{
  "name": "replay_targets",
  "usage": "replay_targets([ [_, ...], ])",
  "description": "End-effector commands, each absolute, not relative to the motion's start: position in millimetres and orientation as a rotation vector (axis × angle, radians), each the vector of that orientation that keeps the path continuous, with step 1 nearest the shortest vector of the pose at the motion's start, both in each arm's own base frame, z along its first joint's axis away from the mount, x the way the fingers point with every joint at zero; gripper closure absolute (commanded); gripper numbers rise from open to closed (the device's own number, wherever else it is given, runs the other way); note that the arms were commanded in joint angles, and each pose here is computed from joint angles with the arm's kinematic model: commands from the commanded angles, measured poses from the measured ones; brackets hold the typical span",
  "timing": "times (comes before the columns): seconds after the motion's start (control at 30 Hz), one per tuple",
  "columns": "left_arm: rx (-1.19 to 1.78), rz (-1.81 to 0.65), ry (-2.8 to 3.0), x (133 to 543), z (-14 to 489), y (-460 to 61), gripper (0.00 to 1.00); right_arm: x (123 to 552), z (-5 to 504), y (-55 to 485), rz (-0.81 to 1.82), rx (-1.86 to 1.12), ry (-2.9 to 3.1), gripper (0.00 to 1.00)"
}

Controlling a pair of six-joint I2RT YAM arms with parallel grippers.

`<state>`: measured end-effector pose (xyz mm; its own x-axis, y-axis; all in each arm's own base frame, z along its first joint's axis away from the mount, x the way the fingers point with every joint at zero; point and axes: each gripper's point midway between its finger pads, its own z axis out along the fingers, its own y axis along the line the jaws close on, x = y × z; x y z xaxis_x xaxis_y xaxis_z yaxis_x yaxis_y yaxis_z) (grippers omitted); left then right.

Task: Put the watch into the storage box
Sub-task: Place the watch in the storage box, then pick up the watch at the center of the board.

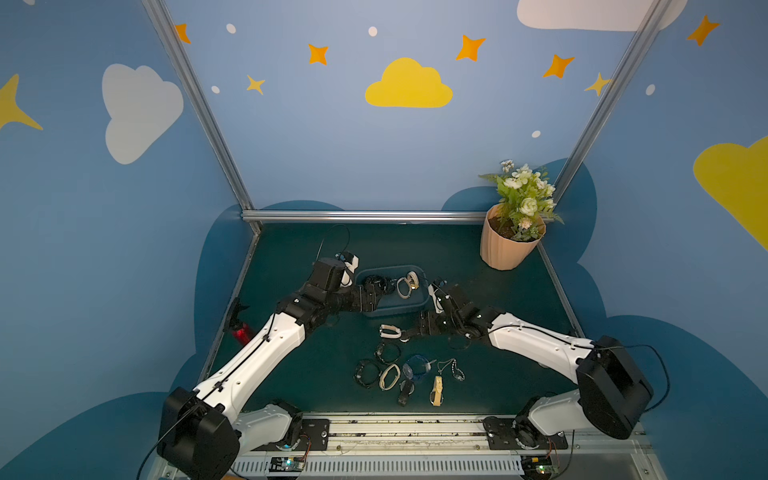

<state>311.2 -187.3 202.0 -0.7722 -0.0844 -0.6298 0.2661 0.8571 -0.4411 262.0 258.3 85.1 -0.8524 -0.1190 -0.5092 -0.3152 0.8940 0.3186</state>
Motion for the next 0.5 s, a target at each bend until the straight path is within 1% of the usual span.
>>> replay_targets([
  [0.0,0.160,-0.705,2.354,312.8,208.8,-191.5,0.00,261.5,74.8,262.7,0.559,-0.274,2.581,0.21],
  [0.13,0.149,-0.691,2.359,313.5,205.5,-189.5,0.00,265.0,72.7,268.9,0.561,-0.281,2.588,0.29],
  [0.47,0.156,-0.679,2.357,313.3,207.3,-188.3,0.00,270.0,57.1,280.5,0.556,-0.301,2.608,0.33],
])
